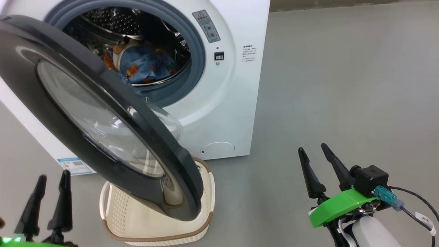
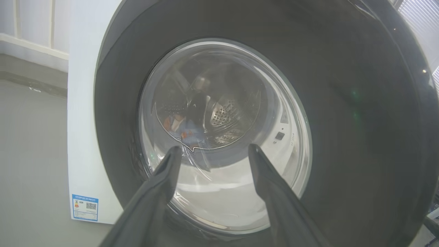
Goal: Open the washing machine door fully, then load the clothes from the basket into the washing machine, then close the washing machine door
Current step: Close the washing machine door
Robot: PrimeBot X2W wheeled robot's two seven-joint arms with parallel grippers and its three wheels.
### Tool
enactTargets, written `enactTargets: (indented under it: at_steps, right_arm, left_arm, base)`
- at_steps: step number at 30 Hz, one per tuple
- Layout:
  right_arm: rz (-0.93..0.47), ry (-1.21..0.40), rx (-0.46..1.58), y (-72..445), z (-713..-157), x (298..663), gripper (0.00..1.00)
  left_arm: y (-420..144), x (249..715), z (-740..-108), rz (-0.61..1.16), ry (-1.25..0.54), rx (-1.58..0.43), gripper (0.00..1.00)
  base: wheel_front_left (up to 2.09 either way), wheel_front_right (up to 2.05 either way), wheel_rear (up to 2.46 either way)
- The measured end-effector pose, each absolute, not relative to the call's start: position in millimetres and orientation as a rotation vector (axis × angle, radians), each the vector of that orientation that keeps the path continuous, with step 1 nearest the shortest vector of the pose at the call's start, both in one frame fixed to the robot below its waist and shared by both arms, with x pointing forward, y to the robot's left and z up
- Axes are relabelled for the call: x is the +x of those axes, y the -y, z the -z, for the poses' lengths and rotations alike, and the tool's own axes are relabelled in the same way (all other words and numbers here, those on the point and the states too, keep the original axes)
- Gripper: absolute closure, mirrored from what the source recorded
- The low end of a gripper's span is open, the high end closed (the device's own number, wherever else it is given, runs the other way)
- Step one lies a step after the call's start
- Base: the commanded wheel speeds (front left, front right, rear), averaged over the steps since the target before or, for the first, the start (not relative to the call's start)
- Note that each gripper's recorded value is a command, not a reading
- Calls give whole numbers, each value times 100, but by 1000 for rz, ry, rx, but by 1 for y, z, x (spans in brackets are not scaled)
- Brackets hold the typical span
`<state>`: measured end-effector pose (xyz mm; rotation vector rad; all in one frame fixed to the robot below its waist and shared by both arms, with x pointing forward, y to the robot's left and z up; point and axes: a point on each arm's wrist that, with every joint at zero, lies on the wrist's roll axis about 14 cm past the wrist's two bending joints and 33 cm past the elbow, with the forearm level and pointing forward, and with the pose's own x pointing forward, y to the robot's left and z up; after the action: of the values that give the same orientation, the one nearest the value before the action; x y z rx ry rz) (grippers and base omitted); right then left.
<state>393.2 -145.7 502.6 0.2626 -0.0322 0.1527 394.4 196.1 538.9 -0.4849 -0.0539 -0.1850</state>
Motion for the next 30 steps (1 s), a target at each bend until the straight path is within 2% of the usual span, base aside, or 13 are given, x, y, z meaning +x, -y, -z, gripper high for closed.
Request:
enactTargets:
  at_steps: [10,30]
  right_arm:
    - [-144,41,253,151,-505,392,0]
    - [-152,43,256,149,-506,395,0]
  left_arm:
    - [-201,389,-515,153,47,-361,0]
    - [-199,385,-504,136,29,-359,0]
  base:
    - [0,0,0]
    - [0,0,0]
